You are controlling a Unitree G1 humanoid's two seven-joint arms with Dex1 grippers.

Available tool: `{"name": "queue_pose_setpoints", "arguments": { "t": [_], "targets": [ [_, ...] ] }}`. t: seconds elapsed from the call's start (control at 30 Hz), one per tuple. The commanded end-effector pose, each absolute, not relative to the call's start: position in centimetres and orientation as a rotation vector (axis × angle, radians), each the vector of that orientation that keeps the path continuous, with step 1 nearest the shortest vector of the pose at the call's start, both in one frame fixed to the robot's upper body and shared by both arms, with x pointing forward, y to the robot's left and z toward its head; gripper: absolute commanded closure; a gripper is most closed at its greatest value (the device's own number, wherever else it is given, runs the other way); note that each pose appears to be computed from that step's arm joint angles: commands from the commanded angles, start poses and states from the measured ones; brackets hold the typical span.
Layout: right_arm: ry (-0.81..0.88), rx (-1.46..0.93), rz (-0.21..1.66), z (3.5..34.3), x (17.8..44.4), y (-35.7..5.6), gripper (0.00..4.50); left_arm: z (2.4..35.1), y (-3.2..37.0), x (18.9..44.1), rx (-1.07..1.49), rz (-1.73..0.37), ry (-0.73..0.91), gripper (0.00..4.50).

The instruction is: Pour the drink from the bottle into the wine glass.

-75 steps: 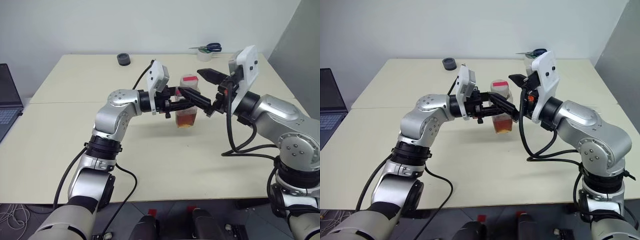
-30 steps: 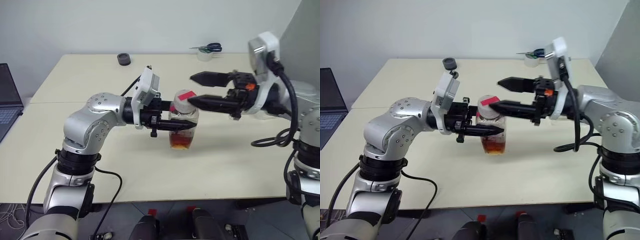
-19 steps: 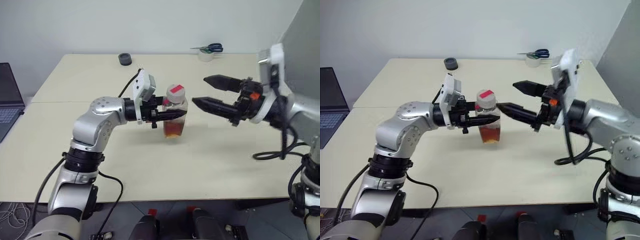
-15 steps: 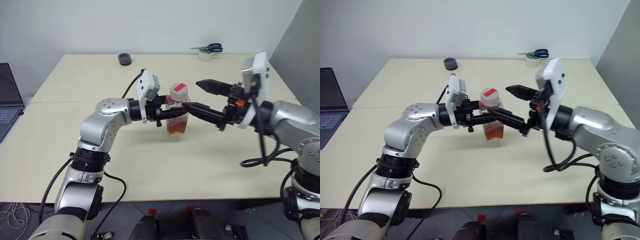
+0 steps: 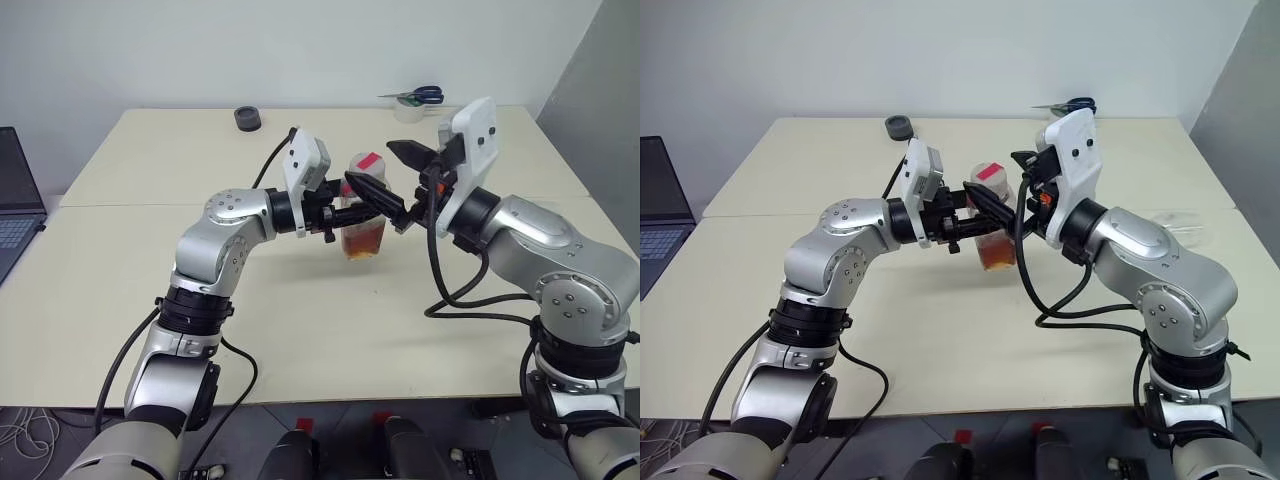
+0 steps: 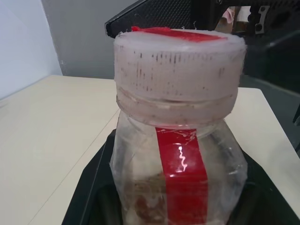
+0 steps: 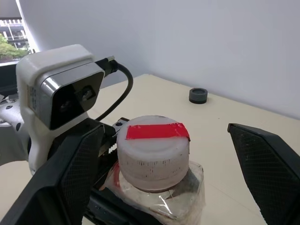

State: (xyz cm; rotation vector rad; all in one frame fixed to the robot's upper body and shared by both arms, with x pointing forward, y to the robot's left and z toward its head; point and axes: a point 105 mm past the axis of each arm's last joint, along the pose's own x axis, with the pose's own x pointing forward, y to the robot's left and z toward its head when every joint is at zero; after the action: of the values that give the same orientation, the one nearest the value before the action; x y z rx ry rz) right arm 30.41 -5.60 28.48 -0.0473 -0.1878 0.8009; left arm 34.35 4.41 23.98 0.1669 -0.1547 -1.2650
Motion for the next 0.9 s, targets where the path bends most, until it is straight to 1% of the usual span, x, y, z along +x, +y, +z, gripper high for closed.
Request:
{"name": "queue_pose_setpoints", "arguments": {
  "t": [0.03,0.1,0.3,0.33,0.47,0.6,0.63,0.7,0.8,0.9],
  "targets": [
    [-0.246,-0.04,0.8,29.8,29.7,-5.7,0.19,25.7,4.3,34.0,0.193,-1.266,-0.234,2.62],
    [-0.247,-0.037,0.803,29.8,29.7,-5.6,0.58,25.7,4.3,34.1,0.194,-1.266,-0.234,2.62],
    [-0.24,-0.041,0.828,29.6,29.4,-5.3,2.62,26.0,4.2,34.1,0.198,-1.267,-0.243,2.62],
    [-0.238,-0.041,0.833,29.5,29.3,-5.3,2.75,26.0,4.1,34.1,0.198,-1.269,-0.245,2.62],
    [-0.232,-0.04,0.847,29.4,29.1,-5.0,2.75,26.1,4.0,33.8,0.198,-1.277,-0.251,2.62],
    [-0.229,-0.043,0.873,29.4,29.0,-5.3,2.75,26.2,3.7,33.0,0.201,-1.313,-0.256,2.62],
    [-0.229,-0.05,0.895,29.5,29.0,-5.6,2.8,26.2,3.6,32.7,0.205,-1.331,-0.255,2.62],
    [-0.234,-0.057,0.962,30.1,28.7,-6.4,3.34,26.2,3.5,31.8,0.211,-1.374,-0.254,2.62],
    [-0.232,-0.083,1.083,31.0,28.3,-7.6,3.34,26.7,3.3,30.6,0.2,-1.436,-0.254,2.62],
    [-0.214,-0.12,1.154,31.6,28.7,-8.8,3.34,27.4,3.3,29.5,0.187,-1.497,-0.245,2.62]
  ]
}}
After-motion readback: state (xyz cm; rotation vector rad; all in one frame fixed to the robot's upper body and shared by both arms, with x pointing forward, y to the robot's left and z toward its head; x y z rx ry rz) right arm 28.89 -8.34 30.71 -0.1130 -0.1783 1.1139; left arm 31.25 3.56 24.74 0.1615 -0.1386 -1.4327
